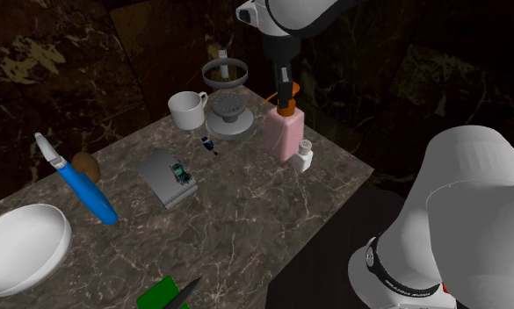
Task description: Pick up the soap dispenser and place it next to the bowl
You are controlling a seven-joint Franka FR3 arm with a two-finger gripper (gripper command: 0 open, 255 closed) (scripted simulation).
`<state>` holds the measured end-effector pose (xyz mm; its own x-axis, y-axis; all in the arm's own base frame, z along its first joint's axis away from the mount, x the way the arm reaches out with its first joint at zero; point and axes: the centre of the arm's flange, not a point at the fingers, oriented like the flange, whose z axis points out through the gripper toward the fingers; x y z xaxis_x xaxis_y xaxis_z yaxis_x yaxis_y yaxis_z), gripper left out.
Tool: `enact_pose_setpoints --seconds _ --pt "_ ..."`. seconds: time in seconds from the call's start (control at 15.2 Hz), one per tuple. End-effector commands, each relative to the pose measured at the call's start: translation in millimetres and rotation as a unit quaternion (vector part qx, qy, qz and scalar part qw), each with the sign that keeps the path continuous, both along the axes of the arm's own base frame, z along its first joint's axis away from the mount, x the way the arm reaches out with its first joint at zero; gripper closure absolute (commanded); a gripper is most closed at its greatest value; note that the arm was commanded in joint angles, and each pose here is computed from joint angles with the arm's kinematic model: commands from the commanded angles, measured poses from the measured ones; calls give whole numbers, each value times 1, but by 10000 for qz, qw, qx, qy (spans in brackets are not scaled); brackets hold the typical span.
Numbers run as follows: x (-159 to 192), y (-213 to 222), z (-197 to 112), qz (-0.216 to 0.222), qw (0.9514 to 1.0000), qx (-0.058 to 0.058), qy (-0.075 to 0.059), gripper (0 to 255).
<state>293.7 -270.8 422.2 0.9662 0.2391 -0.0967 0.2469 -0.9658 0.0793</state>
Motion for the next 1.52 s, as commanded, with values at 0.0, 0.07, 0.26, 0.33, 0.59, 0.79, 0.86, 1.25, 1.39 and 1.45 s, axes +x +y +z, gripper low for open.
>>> enact_pose_setpoints --seconds 0.0,0.07,0.26,0.33,0.59,0.79,0.86,1.25,1.39,1.45 --pt "-1 0 11 0 10000 0 1 255" --pt "-1 0 16 0 10000 0 1 255" --pt "-1 0 32 0 10000 0 1 255" --pt "-1 0 37 0 10000 0 1 255" --pt "-1 0 58 0 10000 0 1 255" --pt "-1 0 74 0 10000 0 1 255" --pt "-1 0 79 0 10000 0 1 255" --pt "-1 0 111 0 10000 0 1 255" --pt "-1 0 121 0 10000 0 1 255" --pt "-1 0 127 0 10000 0 1 255"
